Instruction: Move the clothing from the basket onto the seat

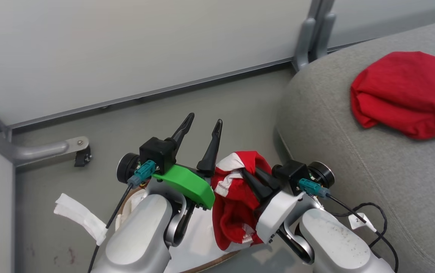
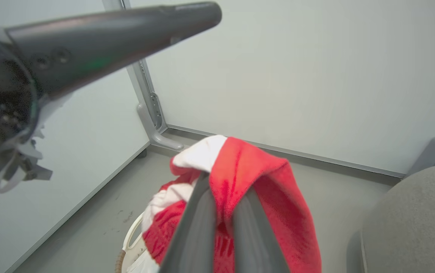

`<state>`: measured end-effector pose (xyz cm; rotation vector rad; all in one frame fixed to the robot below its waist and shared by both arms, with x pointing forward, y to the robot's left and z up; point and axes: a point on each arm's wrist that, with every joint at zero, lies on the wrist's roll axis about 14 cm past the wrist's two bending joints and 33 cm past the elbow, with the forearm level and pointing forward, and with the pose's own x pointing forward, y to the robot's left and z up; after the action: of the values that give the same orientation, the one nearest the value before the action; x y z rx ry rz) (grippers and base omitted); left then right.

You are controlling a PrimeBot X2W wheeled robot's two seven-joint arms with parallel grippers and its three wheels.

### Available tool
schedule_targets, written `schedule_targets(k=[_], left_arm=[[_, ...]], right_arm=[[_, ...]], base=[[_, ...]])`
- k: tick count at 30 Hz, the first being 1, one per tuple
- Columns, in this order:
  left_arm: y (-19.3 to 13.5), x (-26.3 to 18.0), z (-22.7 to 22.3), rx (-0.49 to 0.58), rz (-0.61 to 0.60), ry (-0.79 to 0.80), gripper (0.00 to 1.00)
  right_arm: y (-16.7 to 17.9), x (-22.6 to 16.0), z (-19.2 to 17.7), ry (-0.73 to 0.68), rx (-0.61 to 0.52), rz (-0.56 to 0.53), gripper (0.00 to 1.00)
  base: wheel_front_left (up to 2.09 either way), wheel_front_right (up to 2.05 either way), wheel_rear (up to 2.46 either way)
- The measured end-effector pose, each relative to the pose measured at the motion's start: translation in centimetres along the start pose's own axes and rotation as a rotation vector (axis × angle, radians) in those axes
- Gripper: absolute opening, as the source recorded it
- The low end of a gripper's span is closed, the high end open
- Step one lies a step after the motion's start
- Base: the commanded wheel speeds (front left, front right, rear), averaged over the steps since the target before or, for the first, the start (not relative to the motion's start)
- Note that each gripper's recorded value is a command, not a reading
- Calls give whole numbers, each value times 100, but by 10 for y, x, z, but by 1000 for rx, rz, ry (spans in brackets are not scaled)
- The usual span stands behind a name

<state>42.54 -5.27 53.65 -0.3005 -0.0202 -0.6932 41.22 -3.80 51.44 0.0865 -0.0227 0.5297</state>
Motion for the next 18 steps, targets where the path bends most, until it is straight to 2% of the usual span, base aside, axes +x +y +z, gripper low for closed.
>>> schedule_targets(k=[9, 14, 18], left_arm=[[-53, 28, -29, -16, -172, 58, 100], [-107, 37, -48, -32, -345, 106, 100], [-137, 42, -57, -43, -449, 132, 100]], right_arm=[[-45, -50, 13, -36, -2, -186, 0], [-88, -90, 27, -77, -20, -364, 0], [-109, -118, 31, -96, -28, -473, 0]], base=[[0, 0, 0], [0, 0, 0], [0, 0, 0]])
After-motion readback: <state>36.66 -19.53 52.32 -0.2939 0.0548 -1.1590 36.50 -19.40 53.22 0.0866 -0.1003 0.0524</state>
